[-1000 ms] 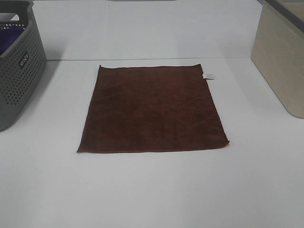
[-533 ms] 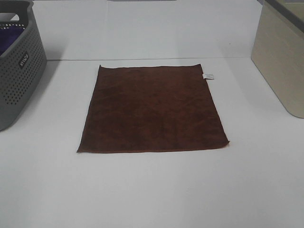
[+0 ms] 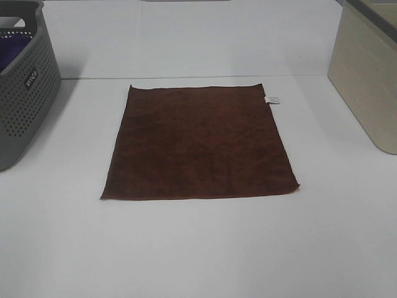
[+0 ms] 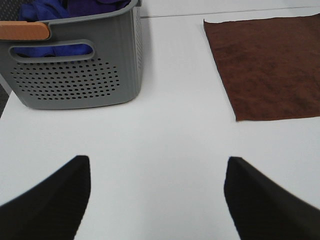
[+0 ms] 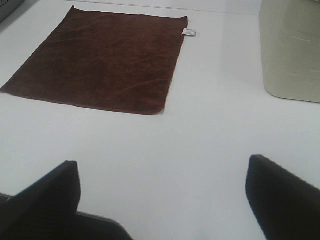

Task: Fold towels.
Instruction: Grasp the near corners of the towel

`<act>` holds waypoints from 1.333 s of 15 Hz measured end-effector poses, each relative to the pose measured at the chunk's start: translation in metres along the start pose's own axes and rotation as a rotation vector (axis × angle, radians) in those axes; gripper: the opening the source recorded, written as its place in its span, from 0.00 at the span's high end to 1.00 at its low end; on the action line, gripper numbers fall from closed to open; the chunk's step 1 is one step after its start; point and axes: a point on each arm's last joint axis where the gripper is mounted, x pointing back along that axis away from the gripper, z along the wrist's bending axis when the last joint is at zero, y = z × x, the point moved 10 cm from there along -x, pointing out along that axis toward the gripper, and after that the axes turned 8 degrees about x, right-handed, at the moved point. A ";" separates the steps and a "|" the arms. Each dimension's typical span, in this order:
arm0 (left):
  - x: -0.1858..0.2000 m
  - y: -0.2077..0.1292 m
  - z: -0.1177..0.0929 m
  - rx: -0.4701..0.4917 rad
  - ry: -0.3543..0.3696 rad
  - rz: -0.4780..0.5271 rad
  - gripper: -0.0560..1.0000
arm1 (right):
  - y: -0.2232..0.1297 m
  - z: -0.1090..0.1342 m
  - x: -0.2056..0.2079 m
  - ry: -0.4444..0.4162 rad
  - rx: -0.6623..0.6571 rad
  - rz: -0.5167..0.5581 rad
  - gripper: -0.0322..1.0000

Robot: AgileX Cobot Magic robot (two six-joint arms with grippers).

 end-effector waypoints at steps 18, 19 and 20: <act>0.000 0.000 0.000 0.000 0.000 0.000 0.27 | 0.000 0.000 0.000 0.000 0.001 0.000 0.15; 0.000 0.000 0.000 0.000 0.000 0.000 0.27 | 0.000 0.000 0.000 0.000 0.001 0.000 0.15; 0.000 0.000 0.000 0.000 0.000 0.000 0.27 | 0.000 0.000 0.000 0.000 0.001 0.000 0.15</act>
